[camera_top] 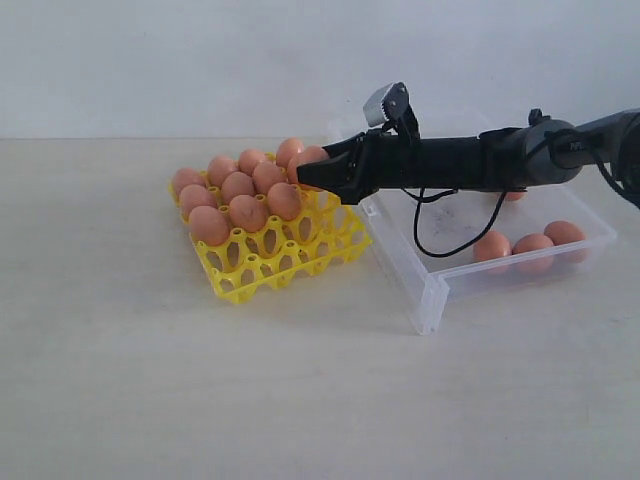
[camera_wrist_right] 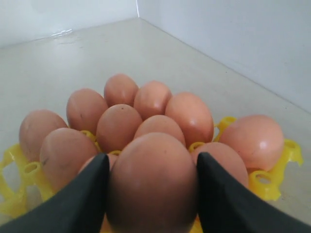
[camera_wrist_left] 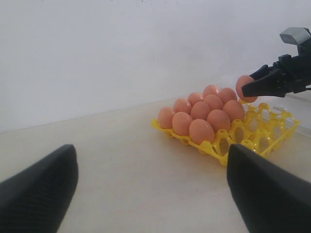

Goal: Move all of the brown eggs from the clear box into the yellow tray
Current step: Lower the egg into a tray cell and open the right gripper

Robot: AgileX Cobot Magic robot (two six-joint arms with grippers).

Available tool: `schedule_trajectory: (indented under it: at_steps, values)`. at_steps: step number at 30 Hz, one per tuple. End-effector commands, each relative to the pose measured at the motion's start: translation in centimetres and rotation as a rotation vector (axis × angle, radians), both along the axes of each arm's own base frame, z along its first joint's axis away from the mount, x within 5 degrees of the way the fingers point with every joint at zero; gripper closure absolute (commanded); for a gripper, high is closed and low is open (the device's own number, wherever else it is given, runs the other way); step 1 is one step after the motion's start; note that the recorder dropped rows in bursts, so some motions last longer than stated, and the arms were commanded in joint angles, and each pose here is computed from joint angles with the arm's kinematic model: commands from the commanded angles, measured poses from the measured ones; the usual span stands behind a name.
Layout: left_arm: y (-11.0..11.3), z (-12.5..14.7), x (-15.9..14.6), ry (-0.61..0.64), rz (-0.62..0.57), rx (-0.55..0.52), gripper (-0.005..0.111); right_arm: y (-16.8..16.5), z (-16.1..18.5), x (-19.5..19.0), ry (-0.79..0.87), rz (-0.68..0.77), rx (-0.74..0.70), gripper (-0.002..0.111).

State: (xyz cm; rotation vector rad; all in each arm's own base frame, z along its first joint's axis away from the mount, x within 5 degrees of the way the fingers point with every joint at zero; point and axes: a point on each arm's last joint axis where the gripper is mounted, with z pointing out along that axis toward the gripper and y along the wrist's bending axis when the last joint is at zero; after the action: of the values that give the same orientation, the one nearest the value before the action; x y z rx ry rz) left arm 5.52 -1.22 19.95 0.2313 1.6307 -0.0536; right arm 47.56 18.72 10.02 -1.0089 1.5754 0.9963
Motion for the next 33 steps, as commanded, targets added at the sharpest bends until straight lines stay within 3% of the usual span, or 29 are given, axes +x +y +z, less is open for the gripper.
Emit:
schedule_trajectory:
  at_steps: [1, 15, 23, 28, 33]
  values:
    - [0.0, -0.1, 0.0, 0.002, -0.006, -0.014, 0.029, 0.1, -1.6, -0.3, 0.022, 0.017, -0.104, 0.109]
    - [0.0, -0.1, 0.0, 0.002, -0.006, -0.014, 0.029, 0.6, -2.2, -0.9, 0.091, 0.047, -0.171, 0.109]
    - [0.0, -0.1, 0.0, 0.002, -0.006, -0.014, 0.029, 3.6, 0.6, -2.0, 0.004, 0.099, -0.179, 0.109]
    - [0.0, -0.1, 0.0, 0.002, -0.006, -0.014, 0.029, 3.2, 0.5, -1.3, 0.017, 0.023, -0.18, 0.109]
    - [0.0, -0.1, 0.0, 0.002, -0.006, -0.014, 0.029, 3.0, 0.7, -1.4, 0.052, 0.042, -0.154, 0.109]
